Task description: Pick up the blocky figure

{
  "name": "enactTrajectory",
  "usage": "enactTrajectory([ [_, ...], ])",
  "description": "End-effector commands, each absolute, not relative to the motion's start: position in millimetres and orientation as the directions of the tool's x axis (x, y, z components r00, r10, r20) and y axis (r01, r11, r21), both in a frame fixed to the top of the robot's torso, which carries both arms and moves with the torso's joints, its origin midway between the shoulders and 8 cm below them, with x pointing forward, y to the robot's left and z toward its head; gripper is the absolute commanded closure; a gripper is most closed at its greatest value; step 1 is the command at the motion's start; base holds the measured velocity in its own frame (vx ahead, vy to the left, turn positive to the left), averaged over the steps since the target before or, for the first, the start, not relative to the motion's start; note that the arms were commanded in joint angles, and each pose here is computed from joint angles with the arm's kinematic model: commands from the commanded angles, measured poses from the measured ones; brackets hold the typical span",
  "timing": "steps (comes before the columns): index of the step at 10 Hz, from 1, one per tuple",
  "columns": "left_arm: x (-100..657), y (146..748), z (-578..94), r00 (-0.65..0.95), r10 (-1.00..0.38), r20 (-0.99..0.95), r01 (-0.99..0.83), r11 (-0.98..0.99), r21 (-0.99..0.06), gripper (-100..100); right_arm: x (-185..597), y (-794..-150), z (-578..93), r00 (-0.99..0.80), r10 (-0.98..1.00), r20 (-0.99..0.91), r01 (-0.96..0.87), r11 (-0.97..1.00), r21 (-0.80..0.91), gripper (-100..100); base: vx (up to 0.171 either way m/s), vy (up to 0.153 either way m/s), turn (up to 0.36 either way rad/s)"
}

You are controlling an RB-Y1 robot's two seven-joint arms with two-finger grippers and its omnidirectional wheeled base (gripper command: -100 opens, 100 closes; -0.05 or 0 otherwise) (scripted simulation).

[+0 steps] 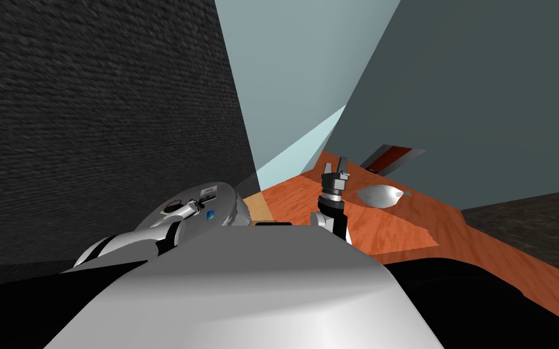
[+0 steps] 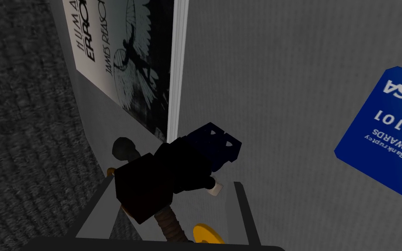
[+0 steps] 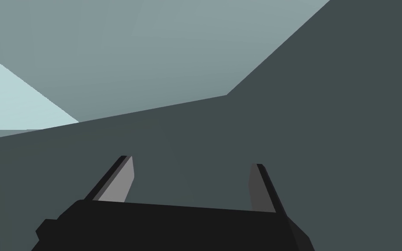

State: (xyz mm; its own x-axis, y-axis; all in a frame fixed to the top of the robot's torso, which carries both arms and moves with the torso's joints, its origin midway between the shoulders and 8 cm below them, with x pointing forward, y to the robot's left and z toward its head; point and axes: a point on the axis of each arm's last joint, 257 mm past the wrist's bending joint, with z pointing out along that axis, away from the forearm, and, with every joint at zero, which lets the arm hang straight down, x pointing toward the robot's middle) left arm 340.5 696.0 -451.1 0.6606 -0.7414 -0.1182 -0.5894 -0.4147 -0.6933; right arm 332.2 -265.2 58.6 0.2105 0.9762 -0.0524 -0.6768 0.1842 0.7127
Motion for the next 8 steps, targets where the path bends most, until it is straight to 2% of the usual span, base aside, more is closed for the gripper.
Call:
enactTrajectory([
  [1, 333.0, 704.1, -448.0, 0.677, -0.728, -0.105, -0.571, -0.430, -0.699, 100, 332.2, -265.2, 58.6, 0.211, 0.976, -0.052, -0.677, 0.184, 0.713, 0, 0.000, -0.018, -0.076],
  [7, 325.7, 711.5, -445.2, 0.673, -0.731, -0.114, -0.576, -0.421, -0.701, 100, 332.2, -265.2, 58.6, 0.211, 0.976, -0.052, -0.677, 0.184, 0.713, 0, 0.002, -0.017, -0.018],
  [8, 325.8, 711.4, -445.2, 0.671, -0.732, -0.117, -0.579, -0.418, -0.700, 0, 332.2, -265.2, 58.6, 0.211, 0.976, -0.052, -0.677, 0.184, 0.713, 0, 0.000, 0.000, 0.000],
])
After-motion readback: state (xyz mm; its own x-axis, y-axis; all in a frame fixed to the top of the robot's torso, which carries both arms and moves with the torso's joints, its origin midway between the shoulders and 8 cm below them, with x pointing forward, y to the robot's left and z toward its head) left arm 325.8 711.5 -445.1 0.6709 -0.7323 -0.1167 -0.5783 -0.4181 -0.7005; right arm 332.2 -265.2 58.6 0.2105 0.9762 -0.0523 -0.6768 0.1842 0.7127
